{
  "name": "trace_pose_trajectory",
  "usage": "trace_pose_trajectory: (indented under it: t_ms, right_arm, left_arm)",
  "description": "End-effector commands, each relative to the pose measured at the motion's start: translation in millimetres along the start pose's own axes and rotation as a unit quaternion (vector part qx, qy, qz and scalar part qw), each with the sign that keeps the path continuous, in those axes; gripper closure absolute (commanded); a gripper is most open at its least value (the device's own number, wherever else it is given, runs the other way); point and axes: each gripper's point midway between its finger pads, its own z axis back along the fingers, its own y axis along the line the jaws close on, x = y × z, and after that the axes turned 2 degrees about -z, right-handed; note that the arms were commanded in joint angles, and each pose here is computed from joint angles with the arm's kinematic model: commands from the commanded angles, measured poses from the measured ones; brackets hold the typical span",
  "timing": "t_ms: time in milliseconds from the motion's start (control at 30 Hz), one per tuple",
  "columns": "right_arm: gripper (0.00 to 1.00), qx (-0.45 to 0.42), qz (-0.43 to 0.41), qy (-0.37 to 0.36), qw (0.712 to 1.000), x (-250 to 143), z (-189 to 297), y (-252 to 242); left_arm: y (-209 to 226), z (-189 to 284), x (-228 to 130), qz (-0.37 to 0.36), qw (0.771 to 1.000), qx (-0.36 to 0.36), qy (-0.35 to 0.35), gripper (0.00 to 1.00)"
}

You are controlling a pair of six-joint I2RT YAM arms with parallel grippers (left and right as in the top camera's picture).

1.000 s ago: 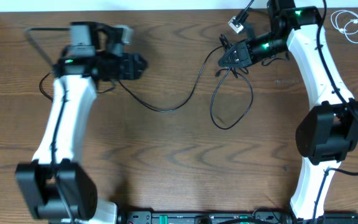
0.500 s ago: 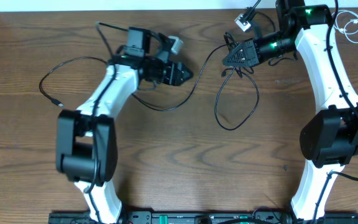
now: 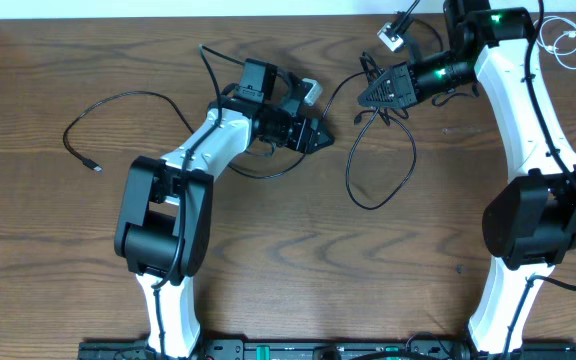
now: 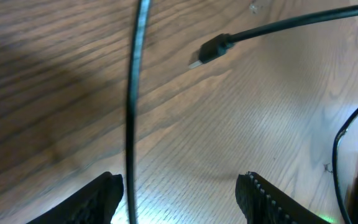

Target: Untangle cables

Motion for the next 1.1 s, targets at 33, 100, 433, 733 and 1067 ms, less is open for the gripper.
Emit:
trace_pose_trajectory:
  t_ms: [33,100,433,733,1067]
  right_arm:
    - [0.99,0.009,0.023,-0.014,1.0,4.2,8.7,15.0]
    - [0.99,0.009,0.024,-0.014,1.0,4.2,8.7,15.0]
    - [0.99,0.009,0.023,-0.014,1.0,4.2,8.7,14.8]
    - [0.99,-0.039,0.018,0.0,0.999,0.0,9.0,-2.3]
    - [0.98,-0.139,-0.027,-0.005,0.99,9.6,8.2,-37.3]
  left_arm:
    - [1.1,-18.3,-14.8,0.014,1.0,-0.013,0.021,0.36]
    - [3.7,-22.7,-19.3,0.018,0.999,-0.014,0.027,0.36]
    - [18.4,-24.1,-23.2,0.033,0.999,0.024,0.034,0.73]
    - [22.1,12.2,-0.2,0.08,0.995,0.065,-0.002,0.93]
    - [-19.0,146.4,63.2,0.045,0.978,0.146,-0.139,0.92]
